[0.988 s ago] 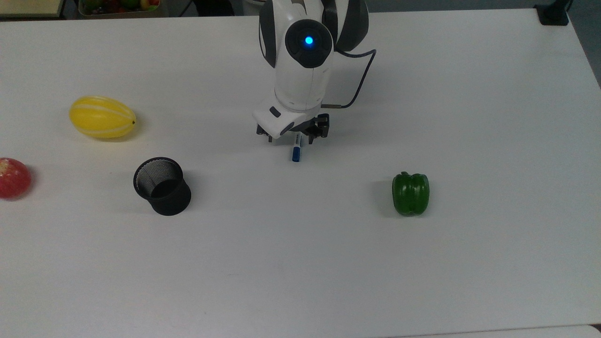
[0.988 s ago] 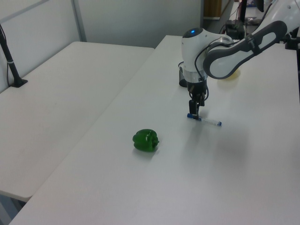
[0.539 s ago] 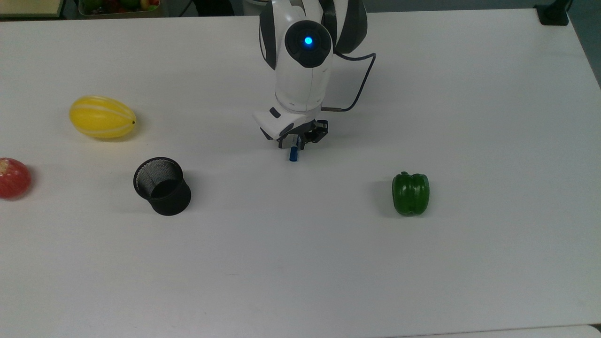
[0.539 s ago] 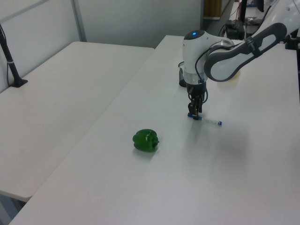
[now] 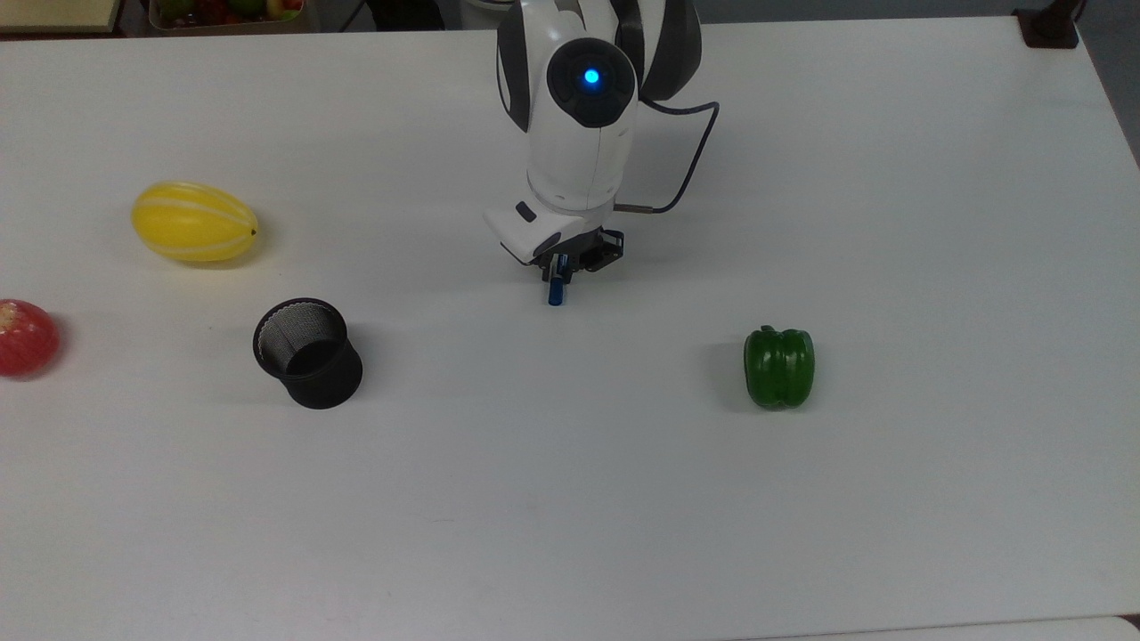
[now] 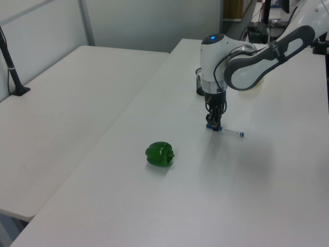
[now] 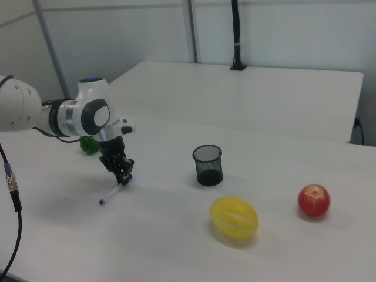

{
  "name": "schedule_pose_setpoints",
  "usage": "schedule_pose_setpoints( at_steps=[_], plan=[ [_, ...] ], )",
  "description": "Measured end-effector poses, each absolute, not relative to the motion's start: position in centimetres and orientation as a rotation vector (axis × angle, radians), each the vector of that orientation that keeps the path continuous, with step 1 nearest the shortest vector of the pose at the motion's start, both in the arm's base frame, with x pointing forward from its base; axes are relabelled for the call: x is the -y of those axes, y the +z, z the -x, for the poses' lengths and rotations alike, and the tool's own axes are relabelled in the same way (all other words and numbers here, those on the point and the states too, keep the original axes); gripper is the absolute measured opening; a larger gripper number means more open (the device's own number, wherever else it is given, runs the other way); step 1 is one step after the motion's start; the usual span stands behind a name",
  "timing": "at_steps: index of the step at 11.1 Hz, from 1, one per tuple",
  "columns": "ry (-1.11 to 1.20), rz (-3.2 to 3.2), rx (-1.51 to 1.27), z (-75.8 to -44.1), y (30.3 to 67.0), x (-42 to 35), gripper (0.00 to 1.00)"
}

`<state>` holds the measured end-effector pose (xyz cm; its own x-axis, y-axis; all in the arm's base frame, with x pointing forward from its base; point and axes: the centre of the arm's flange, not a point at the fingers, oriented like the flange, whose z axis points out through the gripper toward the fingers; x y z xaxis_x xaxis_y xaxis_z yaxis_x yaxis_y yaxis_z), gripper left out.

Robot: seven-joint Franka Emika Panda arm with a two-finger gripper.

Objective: Place marker
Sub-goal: 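Lower the open gripper onto the marker and close it around the barrel, then lift the marker and carry it toward the black mesh pen cup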

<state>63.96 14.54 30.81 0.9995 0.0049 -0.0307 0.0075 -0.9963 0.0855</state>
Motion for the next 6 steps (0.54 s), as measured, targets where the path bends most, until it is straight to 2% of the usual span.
schedule_pose_setpoints(
  at_steps=[1,6],
  plan=[
    [-0.046,-3.056,-0.008,-63.96,30.84,-14.54,0.17],
    [-0.042,-3.056,-0.007,-63.97,31.0,-14.57,0.17]
  ],
)
